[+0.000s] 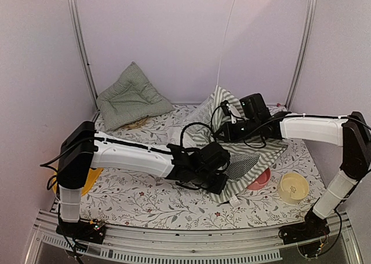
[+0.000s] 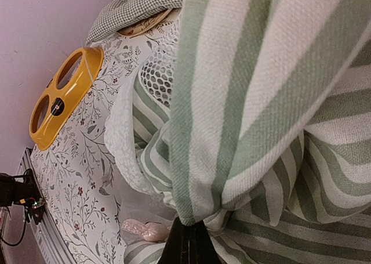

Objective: Set up the pet tent
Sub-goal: Adjust the tent pole in the pole socket of the pet tent, then adjust the tent fabric at the center of the board.

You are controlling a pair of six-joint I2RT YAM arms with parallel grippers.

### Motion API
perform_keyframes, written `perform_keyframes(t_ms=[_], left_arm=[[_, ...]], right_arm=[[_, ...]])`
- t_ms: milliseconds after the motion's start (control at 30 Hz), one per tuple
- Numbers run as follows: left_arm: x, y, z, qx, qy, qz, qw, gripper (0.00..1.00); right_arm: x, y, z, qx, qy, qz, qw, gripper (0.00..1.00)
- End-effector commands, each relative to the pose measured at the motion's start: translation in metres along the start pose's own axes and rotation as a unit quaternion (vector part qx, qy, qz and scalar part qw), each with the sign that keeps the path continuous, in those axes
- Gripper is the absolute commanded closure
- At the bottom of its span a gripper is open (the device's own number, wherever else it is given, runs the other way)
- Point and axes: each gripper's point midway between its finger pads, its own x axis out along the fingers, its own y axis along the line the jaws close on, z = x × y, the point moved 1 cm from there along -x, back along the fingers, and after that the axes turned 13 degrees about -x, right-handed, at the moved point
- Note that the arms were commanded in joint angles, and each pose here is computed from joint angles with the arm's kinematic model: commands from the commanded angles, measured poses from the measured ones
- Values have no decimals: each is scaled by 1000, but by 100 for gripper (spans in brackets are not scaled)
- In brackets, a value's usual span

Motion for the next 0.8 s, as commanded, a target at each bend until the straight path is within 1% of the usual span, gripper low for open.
perform_keyframes(t_ms=[0, 200, 467, 633, 733, 767], left_arm=[[-13, -34, 60, -17, -98, -26, 995, 100], [1, -38, 60, -17, -88, -23, 996, 99], [-11, -31, 73, -15, -102, -23, 994, 92], [-25, -26, 80, -12, -111, -28, 993, 75], [-41, -21, 88, -17, -124, -34, 992, 69], [-46, -19, 90, -19, -127, -35, 991, 68]], right_arm=[[-7, 5, -48, 3, 73, 24, 997, 100], [-4, -5, -54, 9, 79, 18, 997, 100], [1, -8, -50, 12, 81, 12, 997, 96], [-1, -10, -45, 14, 78, 3, 997, 86], [-6, -10, -38, 12, 70, -3, 997, 80], [-7, -10, -36, 12, 68, -5, 998, 75]])
